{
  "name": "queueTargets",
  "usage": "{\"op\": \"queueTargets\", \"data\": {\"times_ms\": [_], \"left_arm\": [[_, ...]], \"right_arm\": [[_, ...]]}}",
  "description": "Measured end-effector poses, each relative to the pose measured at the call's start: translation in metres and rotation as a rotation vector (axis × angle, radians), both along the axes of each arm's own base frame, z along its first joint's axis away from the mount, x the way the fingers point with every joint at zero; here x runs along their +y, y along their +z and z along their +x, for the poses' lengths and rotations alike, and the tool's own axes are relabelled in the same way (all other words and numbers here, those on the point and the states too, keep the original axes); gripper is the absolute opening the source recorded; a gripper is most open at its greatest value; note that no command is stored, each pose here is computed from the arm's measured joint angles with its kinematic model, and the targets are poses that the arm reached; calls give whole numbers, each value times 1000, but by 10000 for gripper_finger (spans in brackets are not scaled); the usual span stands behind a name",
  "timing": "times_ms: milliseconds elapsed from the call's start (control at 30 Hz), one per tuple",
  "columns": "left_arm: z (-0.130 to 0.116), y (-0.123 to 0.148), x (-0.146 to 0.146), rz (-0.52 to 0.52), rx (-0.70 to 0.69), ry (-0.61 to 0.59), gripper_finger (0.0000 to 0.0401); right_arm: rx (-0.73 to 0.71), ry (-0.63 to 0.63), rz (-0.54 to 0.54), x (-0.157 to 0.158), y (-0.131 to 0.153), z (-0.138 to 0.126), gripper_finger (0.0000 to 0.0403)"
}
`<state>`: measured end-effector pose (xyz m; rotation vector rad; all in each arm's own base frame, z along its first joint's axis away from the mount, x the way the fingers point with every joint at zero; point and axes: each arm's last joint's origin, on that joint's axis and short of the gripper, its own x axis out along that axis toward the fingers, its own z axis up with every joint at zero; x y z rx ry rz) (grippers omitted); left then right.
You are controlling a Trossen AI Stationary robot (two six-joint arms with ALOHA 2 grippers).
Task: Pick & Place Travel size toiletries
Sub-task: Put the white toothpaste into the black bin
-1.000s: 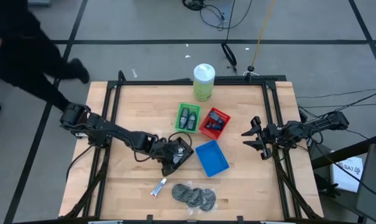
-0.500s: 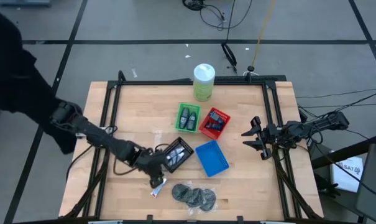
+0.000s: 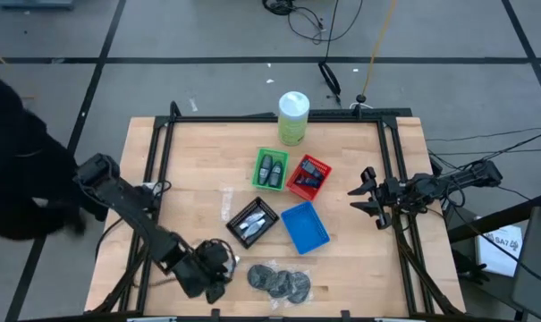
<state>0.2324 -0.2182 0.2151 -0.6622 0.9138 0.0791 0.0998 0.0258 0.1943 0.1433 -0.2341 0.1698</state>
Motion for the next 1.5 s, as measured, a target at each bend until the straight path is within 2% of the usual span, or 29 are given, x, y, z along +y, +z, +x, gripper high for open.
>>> {"op": "queueTargets", "data": {"times_ms": [267,633,1033,1300,1500], "left_arm": [[34,6,-21,93,272,-9,147],[63,-29,-11,110,413,29,147],[69,-40,-3,84,497,20,147],[57,-42,9,162,656,101,147],[57,-42,11,173,649,115,147]], "right_arm": [[-8,0,3,0,1,0,141],[-8,0,3,0,1,0,141],[-7,0,2,0,1,0,141],[-7,0,3,0,1,0,141],[-7,0,3,0,1,0,141]]}}
